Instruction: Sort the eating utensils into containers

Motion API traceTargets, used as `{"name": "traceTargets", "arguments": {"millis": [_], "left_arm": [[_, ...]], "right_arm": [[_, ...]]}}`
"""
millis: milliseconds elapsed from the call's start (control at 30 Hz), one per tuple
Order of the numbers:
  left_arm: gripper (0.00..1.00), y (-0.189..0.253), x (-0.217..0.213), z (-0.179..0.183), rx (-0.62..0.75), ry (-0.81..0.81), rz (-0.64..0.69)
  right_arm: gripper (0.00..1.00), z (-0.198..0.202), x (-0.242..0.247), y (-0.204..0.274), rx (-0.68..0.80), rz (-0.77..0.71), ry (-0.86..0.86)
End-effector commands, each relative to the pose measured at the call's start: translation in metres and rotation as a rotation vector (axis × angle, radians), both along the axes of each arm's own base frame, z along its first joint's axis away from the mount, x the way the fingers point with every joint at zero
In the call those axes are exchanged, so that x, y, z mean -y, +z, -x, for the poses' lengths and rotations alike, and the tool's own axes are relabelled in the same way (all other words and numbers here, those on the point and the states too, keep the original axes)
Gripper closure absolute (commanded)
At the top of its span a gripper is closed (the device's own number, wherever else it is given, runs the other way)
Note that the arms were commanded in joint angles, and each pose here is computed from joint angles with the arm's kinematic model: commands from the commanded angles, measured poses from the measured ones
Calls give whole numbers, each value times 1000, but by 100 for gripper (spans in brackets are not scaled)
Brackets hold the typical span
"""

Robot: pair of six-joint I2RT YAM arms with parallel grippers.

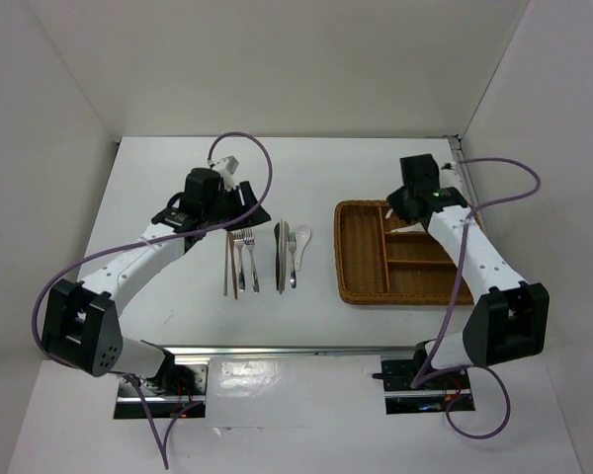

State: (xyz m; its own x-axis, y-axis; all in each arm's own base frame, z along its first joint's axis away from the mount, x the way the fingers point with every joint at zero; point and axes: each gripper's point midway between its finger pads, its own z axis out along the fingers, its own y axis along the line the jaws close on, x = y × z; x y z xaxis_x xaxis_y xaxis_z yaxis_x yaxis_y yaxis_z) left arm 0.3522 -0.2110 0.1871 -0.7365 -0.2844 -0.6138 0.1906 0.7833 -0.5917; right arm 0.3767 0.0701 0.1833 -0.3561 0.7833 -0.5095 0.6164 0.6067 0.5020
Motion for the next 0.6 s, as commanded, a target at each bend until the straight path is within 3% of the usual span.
{"name": "traceTargets", "arguments": {"millis": [0,200,567], "left_arm": [[35,-3,-5,4,6,9,-17],[35,-12,-9,9,-3,0,-31],[35,-26,-14,-6,-20,29,-44]], "right_arm": [[100,17,49,-17,-77,-29,-266],[100,5,82,-46,-117,-11,-441],[100,-14,85,-77,-180,-54,-569]]}}
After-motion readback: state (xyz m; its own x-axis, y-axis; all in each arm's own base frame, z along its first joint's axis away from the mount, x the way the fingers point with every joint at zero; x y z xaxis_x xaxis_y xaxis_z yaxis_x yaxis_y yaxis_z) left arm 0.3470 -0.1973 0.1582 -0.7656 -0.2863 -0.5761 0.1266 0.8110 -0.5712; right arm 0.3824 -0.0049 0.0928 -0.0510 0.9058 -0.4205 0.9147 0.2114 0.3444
